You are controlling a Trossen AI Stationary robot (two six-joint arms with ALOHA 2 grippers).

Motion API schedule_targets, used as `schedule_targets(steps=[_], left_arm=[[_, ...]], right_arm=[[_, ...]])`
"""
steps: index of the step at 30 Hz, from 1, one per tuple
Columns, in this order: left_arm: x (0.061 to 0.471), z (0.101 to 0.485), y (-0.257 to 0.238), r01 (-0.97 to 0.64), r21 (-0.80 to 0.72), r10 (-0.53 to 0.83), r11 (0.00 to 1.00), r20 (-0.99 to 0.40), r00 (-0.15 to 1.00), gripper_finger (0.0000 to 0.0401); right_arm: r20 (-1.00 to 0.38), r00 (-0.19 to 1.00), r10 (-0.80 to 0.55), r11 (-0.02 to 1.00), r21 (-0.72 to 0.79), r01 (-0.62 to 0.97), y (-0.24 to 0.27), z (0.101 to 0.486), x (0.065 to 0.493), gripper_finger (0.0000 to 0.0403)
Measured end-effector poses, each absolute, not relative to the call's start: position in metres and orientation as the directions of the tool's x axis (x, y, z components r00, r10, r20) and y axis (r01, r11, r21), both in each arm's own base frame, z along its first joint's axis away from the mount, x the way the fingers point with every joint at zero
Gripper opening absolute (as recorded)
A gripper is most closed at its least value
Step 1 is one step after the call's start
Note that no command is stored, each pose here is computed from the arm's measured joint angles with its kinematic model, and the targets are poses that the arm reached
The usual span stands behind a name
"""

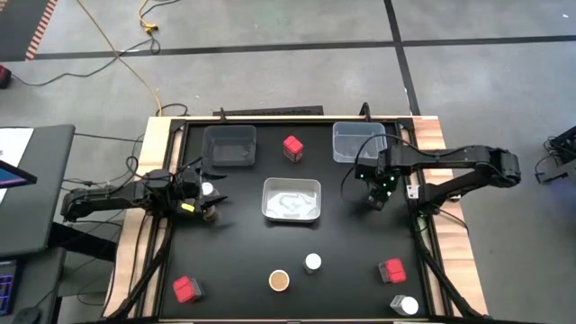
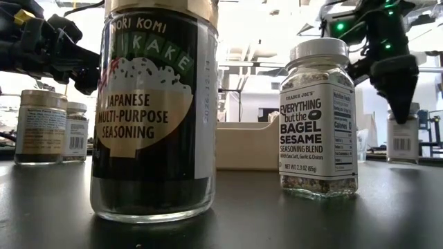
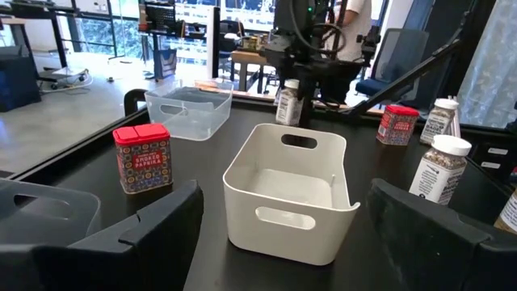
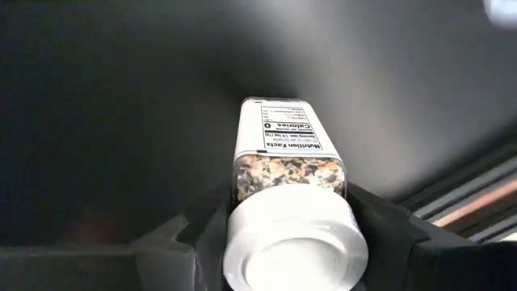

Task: Sort spices by type
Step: Put the white seasoning bottle into the transparent bin

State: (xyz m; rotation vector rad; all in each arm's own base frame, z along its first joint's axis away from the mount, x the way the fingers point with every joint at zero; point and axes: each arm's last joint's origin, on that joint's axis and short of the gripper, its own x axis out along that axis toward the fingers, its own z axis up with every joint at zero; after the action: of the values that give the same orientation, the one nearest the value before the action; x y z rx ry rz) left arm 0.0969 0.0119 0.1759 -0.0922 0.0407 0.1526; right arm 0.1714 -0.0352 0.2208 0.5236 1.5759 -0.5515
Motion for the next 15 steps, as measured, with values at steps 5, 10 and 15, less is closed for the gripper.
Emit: schedule_targets(steps=[5, 10, 15], left_arm=[[0.097, 0.176, 0.012, -0.154, -0.088, 0.15, 0.984, -0.048, 0.988, 0.0334], [0.097, 0.176, 0.012, -0.153, -0.089, 0.15, 0.984, -0.048, 0.988, 0.0334], [0.097, 0.176, 0.012, -0.154, -0.089, 0.15, 0.984, -0.048, 0.988, 0.0334]], right_arm=[[-0.998, -0.054, 0.043, 0.647, -0.013, 0.763, -0.041, 0.221, 0.17, 0.0225], [-0.995, -0.036, 0.093, 0.529, 0.019, 0.849, -0.044, 0.221, 0.17, 0.0225], [-0.993, -0.024, 0.115, 0.418, 0.026, 0.908, -0.048, 0.221, 0.169, 0.0226]])
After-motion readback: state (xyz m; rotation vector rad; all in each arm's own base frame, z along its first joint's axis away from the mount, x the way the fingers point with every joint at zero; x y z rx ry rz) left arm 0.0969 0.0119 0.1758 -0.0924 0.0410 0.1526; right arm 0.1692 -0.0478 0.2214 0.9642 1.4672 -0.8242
